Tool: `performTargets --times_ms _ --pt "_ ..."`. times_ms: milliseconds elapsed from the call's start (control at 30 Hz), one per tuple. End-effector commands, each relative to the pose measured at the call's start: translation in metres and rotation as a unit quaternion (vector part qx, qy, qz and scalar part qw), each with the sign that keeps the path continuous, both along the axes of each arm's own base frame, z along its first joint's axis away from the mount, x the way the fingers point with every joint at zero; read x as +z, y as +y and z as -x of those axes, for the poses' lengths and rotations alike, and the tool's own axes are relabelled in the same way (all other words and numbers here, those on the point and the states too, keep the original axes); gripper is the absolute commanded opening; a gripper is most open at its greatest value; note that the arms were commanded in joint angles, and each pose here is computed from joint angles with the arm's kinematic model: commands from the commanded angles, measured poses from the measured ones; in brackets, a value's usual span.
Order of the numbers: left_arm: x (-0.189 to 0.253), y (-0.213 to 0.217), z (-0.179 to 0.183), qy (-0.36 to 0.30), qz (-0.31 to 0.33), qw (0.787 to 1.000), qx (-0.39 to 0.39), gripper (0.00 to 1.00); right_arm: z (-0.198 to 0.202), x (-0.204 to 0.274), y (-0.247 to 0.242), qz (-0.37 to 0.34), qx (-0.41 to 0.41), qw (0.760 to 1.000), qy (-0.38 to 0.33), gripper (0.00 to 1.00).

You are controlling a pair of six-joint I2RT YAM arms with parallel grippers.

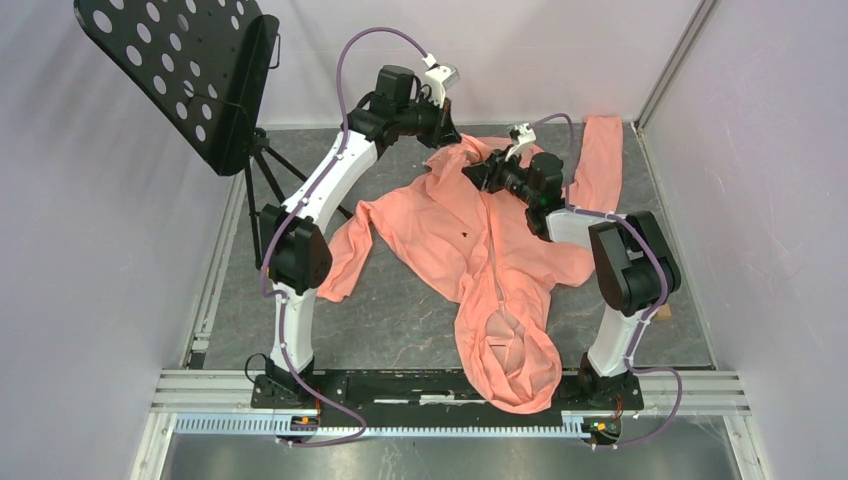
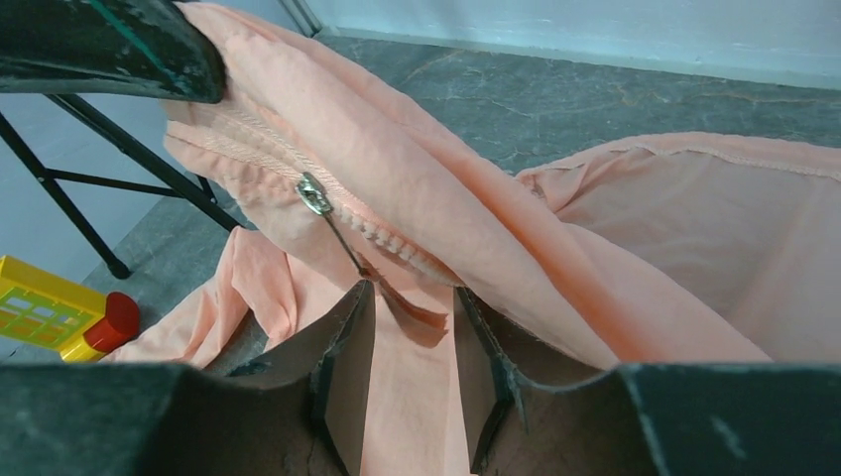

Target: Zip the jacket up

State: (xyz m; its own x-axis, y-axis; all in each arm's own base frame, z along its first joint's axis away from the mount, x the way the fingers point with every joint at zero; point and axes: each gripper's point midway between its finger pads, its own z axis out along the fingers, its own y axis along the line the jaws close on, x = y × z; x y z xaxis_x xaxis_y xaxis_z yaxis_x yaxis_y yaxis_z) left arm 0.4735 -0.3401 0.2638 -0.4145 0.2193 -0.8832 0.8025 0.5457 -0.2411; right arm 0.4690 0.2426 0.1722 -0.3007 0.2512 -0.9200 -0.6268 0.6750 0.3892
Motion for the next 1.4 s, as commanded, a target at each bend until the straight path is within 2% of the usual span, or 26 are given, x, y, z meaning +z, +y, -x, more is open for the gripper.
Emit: performTargets --times_ms 0,67,133,167,367,467,633,833,1133,1367 --pt "0.035 -0.003 0.005 -0.028 0.031 0.999 -0.010 0.02 -0.014 0.012 -0.005 0.018 -0.039 0.999 -0.021 0.38" --pt "0.034 -0.002 0.004 -0.030 0.028 0.999 -0.008 0.02 -0.015 0.010 -0.011 0.030 -0.056 0.998 -0.021 0.26" --pt "0.032 0.001 -0.001 -0.033 0.020 0.999 0.008 0.02 -0.014 0.004 -0.016 0.042 -0.068 0.997 -0.010 0.02" --pt "0.029 0.004 -0.007 -0.036 0.014 0.999 0.022 0.02 -0.013 -0.001 -0.020 0.051 -0.076 0.996 -0.003 0.00" --pt "0.024 0.012 -0.032 -0.043 -0.011 0.996 0.075 0.02 0.005 -0.037 -0.031 0.108 -0.073 0.990 0.045 0.00" --pt "0.024 0.024 -0.055 -0.087 -0.038 0.989 0.117 0.02 0.024 -0.057 -0.029 0.129 -0.043 0.987 0.089 0.00" --pt "0.036 0.045 -0.092 -0.160 -0.068 0.967 0.186 0.02 0.082 -0.092 -0.035 0.135 -0.007 0.978 0.160 0.00" --pt "0.058 0.046 -0.103 -0.214 -0.051 0.955 0.198 0.02 0.157 -0.115 -0.042 0.142 0.038 0.964 0.223 0.00" --pt "0.040 0.032 -0.115 -0.220 -0.033 0.957 0.186 0.02 0.276 -0.144 -0.080 0.165 0.047 0.939 0.299 0.00" --pt "0.019 0.028 -0.118 -0.205 -0.032 0.959 0.192 0.02 0.320 -0.158 -0.087 0.123 0.044 0.943 0.305 0.00"
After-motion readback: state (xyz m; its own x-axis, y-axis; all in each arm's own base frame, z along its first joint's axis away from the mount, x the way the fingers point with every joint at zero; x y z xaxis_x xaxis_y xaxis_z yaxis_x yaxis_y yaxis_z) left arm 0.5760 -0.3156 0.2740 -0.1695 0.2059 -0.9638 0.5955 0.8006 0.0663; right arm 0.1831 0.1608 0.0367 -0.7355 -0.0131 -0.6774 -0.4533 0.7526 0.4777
